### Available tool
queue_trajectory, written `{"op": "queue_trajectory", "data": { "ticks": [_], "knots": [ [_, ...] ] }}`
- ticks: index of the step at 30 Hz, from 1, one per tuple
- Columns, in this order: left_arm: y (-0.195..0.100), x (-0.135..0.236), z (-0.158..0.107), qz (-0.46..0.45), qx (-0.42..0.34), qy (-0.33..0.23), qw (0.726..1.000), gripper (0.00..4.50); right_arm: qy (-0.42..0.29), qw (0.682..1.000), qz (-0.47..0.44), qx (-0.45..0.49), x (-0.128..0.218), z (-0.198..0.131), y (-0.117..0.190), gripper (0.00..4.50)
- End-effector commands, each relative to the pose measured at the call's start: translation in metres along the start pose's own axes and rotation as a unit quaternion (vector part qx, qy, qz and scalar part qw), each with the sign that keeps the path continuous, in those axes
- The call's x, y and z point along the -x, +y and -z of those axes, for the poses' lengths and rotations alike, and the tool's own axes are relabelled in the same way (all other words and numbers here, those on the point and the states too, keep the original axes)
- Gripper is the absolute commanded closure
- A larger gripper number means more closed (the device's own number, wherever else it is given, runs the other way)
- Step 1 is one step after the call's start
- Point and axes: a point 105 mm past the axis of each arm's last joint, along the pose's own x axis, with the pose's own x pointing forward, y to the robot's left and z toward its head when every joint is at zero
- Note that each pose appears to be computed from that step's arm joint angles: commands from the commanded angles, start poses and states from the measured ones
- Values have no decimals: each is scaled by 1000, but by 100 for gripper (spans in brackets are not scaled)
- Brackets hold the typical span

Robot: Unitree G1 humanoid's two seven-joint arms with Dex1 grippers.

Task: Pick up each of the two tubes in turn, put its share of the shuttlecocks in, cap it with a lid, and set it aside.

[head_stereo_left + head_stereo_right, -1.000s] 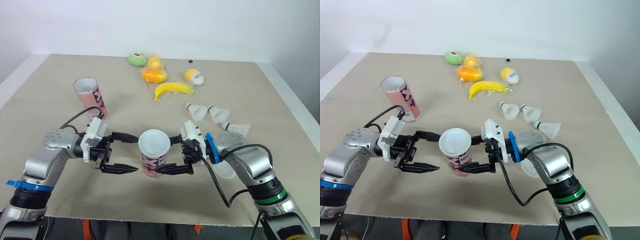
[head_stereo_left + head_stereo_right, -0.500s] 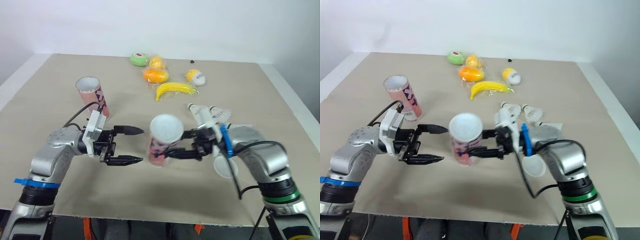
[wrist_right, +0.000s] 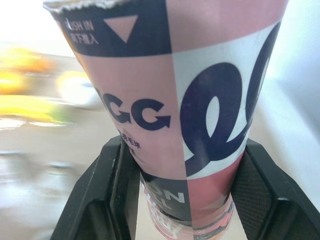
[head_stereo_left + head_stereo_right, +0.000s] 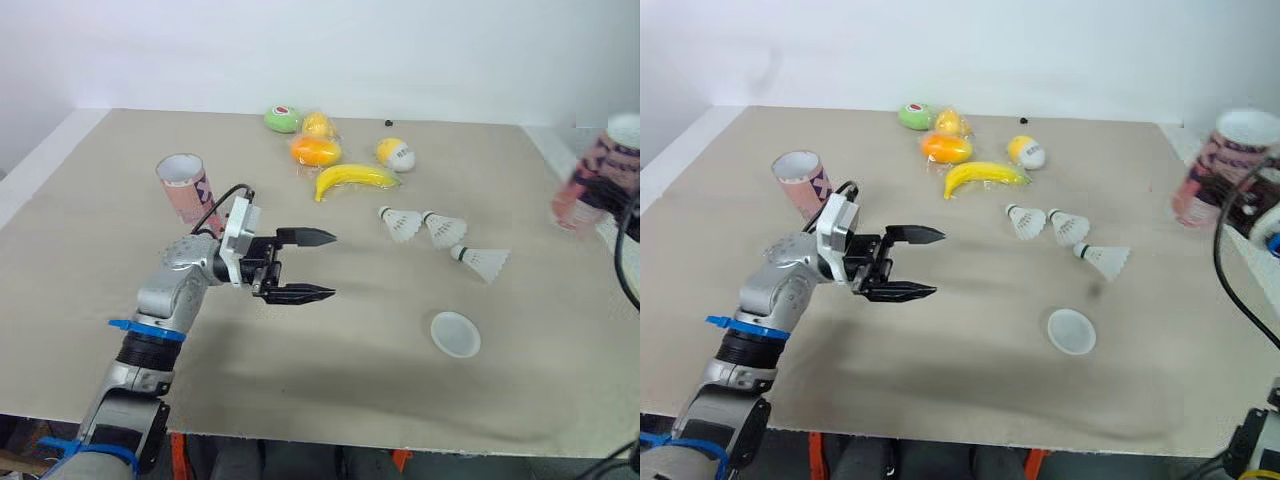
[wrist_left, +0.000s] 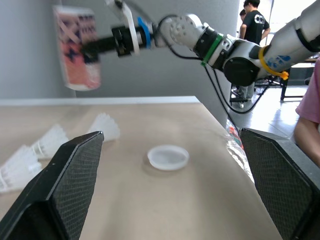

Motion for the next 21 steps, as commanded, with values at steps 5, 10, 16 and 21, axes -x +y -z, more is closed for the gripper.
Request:
{"op": "queue_trajectory", "data": {
  "ticks": [5,10,16,21],
  "knots": [
    [17,-15,-5,-22,-35,-28,999,0,29,998,22,-49,18,41,-11,209],
    [22,-24,-3,-27,-30,-32,999,0,32,996,16,-78,22,55,-7,209],
    [28,-26,2,-41,-29,-23,998,0,33,993,11,-110,26,66,-5,209],
    [28,-26,4,-44,-30,-16,998,0,23,991,21,-128,28,68,-11,23]
  ]
}}
